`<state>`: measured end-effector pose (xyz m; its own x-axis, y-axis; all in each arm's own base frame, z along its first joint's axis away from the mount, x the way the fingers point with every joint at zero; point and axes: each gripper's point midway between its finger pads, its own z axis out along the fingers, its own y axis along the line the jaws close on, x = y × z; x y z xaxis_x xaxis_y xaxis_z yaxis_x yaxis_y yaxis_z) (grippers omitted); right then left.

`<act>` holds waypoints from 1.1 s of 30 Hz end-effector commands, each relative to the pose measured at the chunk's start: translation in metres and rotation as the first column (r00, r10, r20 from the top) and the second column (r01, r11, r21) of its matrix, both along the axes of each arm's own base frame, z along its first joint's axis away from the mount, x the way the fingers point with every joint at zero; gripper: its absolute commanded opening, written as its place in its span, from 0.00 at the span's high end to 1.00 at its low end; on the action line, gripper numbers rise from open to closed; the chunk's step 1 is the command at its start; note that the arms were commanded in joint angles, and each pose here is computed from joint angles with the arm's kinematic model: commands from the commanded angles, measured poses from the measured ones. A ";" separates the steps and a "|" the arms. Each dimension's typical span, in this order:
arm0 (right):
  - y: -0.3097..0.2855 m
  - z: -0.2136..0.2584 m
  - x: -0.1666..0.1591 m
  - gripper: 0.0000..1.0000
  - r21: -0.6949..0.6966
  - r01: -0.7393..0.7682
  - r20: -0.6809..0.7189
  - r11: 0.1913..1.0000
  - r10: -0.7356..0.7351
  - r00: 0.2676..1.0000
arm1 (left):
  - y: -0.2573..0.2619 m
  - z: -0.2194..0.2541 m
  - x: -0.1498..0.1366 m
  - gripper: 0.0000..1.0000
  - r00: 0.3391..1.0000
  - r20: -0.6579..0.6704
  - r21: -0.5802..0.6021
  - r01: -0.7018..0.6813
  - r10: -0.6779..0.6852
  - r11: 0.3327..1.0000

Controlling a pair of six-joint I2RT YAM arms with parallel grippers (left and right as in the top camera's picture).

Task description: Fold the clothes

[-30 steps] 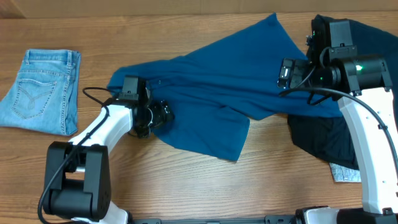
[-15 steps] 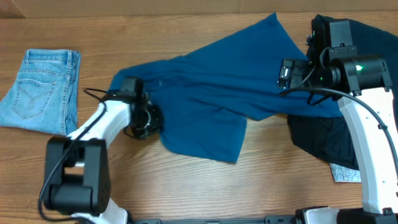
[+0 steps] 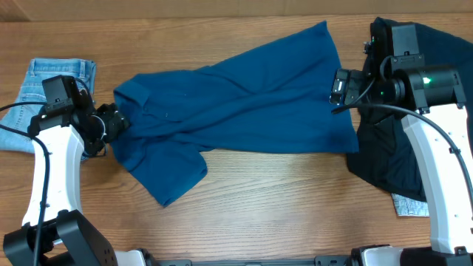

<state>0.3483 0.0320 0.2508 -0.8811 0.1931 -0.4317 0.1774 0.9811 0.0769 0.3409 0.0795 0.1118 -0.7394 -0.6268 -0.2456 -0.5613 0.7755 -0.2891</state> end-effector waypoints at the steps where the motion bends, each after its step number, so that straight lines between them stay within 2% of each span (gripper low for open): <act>1: -0.001 0.009 0.001 0.00 -0.005 -0.002 0.031 1.000 0.002 1.000 | -0.006 0.003 -0.004 0.18 0.999 -0.010 -0.011 0.047 -0.047 0.999; 7: -0.001 -0.004 0.001 0.00 -0.009 -0.002 -0.009 1.000 0.002 1.000 | -0.025 -0.010 -0.051 0.17 0.973 -0.218 -0.053 0.064 -0.074 0.997; 12: -0.001 -0.005 0.002 0.00 -0.010 -0.002 -0.011 1.000 0.002 1.000 | -0.012 -0.031 -0.089 0.14 0.927 -0.374 0.039 0.017 -0.001 0.999; 16: -0.001 -0.005 0.002 0.00 -0.010 -0.002 -0.011 1.000 0.002 1.000 | 0.003 -0.052 -0.106 0.14 0.900 -0.428 0.137 -0.031 0.087 0.990; 21: -0.001 -0.005 0.002 0.00 -0.010 -0.002 -0.013 1.000 0.002 1.000 | 0.009 -0.082 -0.098 0.13 0.929 -0.353 0.177 -0.049 0.110 0.983; 25: -0.001 -0.006 0.001 0.00 -0.009 -0.002 -0.016 1.000 0.002 1.000 | 0.001 -0.099 -0.070 0.14 0.977 -0.211 0.141 0.063 -0.032 0.988; 28: -0.001 -0.006 0.001 0.00 -0.009 -0.002 -0.015 1.000 0.002 1.000 | -0.010 -0.105 -0.054 0.14 0.987 -0.113 0.108 0.126 -0.114 0.986; 33: -0.001 -0.006 0.001 0.00 -0.010 -0.002 -0.015 1.000 0.002 1.000 | -0.013 -0.111 -0.048 0.16 0.983 -0.060 0.123 0.182 -0.176 0.976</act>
<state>0.3488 0.0321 0.2476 -0.8856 0.1926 -0.4225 0.1782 0.9812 0.0738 0.2953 0.0767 0.0059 -0.8114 -0.5143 -0.2776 -0.4970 0.8571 -0.1353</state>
